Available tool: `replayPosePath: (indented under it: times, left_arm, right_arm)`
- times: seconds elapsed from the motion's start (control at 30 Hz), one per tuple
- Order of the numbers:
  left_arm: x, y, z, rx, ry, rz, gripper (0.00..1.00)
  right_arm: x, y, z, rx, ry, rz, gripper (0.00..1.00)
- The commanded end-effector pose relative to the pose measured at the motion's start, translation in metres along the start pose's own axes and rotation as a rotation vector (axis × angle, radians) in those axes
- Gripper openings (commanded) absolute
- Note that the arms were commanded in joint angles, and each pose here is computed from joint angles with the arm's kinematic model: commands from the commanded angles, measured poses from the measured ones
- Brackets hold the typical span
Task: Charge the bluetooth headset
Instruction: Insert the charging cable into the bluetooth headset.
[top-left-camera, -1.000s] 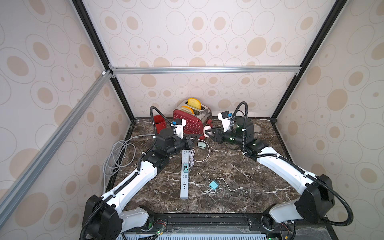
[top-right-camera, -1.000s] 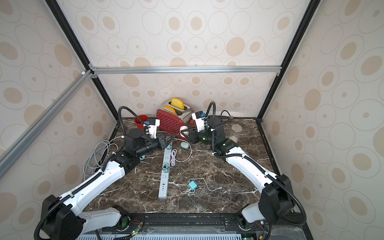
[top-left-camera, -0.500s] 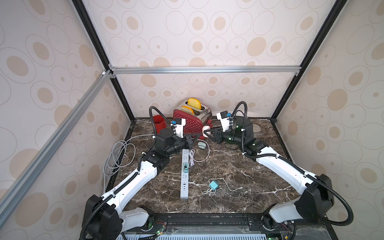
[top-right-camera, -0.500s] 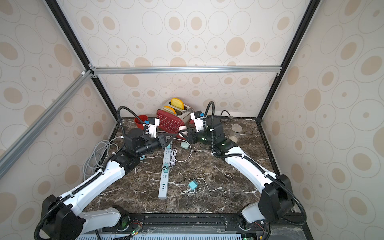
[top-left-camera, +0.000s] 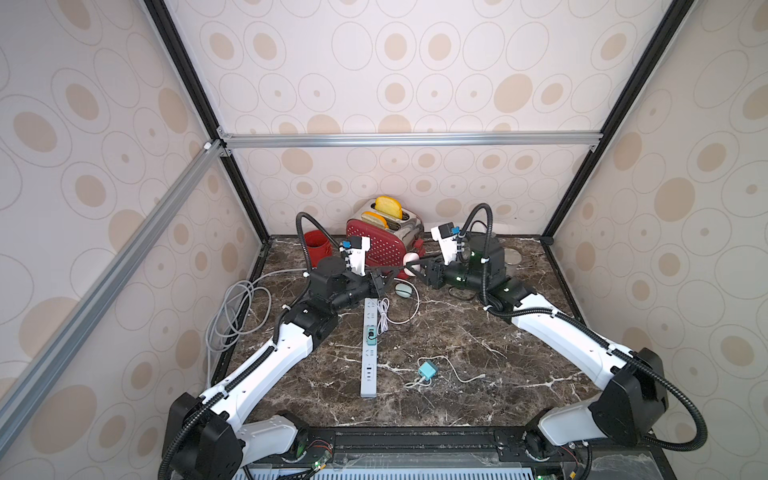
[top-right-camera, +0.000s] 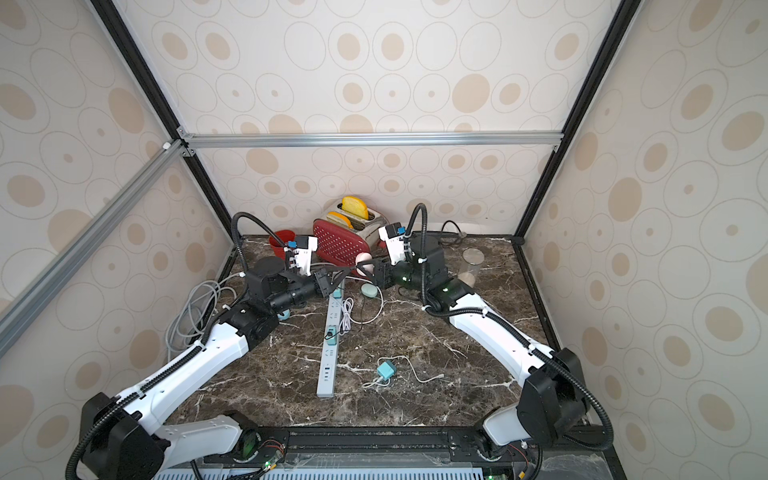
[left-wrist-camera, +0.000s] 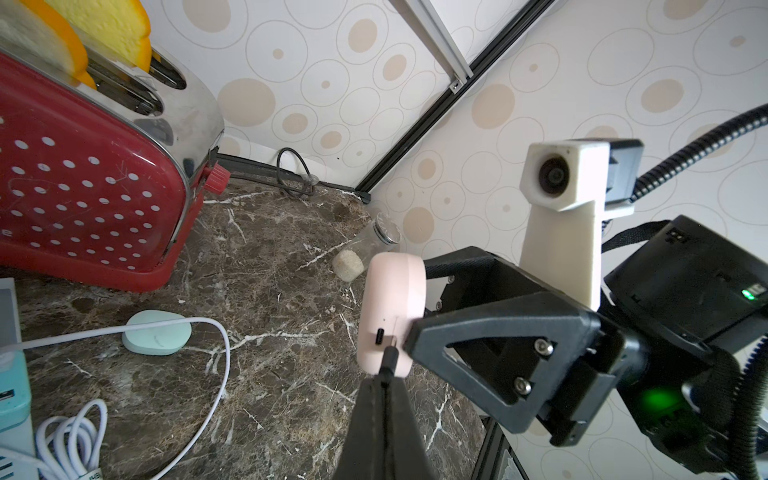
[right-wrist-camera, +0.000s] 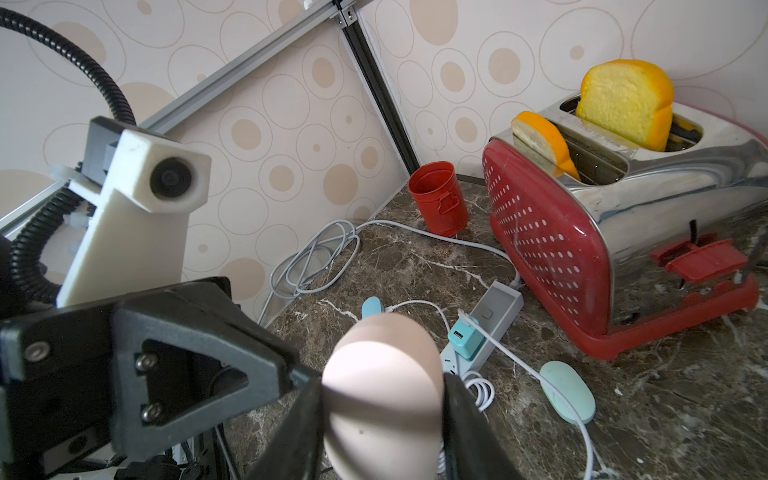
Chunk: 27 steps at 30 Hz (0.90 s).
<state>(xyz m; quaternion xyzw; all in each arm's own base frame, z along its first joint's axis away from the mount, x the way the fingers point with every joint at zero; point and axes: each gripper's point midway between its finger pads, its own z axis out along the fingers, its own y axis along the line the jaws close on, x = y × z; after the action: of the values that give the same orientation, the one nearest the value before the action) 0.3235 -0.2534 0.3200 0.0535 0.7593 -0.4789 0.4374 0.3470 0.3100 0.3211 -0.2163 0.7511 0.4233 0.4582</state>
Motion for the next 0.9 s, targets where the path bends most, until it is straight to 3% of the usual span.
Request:
replayPosePath:
  times: [0.0, 0.87]
  left_arm:
    - [-0.016, -0.019, -0.0062, 0.034, -0.038, 0.029, 0.0]
    - [-0.0209, -0.0196, -0.0094, 0.023, -0.058, 0.043, 0.0]
  right_arm:
    - [-0.0098, 0.0221, -0.0003, -0.068, -0.022, -0.035, 0.18]
    - [-0.0124, 0.0286, -0.0069, -0.1, -0.042, -0.02, 0.17]
